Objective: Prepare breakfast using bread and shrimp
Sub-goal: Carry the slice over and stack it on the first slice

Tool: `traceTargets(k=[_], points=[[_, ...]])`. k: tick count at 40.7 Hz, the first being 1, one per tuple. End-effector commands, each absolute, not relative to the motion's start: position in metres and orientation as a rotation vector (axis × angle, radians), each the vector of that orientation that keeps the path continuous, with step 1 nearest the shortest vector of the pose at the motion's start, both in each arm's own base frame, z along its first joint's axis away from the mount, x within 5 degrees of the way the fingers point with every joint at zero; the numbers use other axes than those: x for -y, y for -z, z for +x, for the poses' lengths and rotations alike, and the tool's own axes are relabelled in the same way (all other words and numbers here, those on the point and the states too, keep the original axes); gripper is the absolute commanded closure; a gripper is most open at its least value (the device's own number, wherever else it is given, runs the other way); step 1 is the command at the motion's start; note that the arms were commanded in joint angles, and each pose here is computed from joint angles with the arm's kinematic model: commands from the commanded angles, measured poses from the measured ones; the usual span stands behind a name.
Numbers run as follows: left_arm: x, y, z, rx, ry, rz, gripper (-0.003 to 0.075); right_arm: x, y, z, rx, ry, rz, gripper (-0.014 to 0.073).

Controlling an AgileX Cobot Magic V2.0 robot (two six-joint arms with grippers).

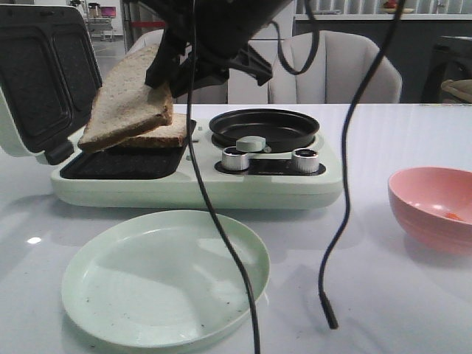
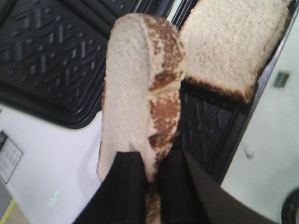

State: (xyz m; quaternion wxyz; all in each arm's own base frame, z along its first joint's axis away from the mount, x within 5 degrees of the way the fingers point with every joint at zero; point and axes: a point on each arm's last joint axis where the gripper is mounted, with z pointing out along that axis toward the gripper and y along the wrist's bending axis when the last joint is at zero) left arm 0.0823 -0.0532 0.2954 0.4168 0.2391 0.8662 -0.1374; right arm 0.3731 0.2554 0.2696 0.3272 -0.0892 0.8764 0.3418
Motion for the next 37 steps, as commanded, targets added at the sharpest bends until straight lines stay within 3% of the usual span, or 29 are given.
traceTargets(k=[1,6,8,16,20,29,37], points=[[0.056,-0.311,0.085,-2.076,0.38,0.568,0.0211,-0.26,-0.299,0.385,-2.165,-0.928,-0.198,0.0554],[0.056,-0.311,0.085,-2.076,0.38,0.568,0.0211,-0.268,-0.287,0.398,-2.178,-0.928,-0.201,0.0533],[0.056,-0.311,0.085,-2.076,0.38,0.568,0.0211,-0.27,-0.282,0.4,-2.186,-0.925,-0.199,0.0487],[0.056,-0.311,0.085,-2.076,0.38,0.568,0.0211,-0.27,-0.27,0.405,-2.207,-0.914,-0.191,0.0116],[0.056,-0.311,0.085,-2.076,0.38,0.568,0.0211,-0.269,-0.27,0.406,-2.207,-0.912,-0.187,0.0002],[0.056,-0.311,0.085,-2.076,0.38,0.568,0.0211,-0.258,-0.282,0.405,-2.215,-0.927,-0.195,0.0013],[0.056,-0.311,0.085,-2.076,0.38,0.568,0.0211,-0.246,-0.313,0.387,-2.227,-0.899,-0.337,0.0069]])
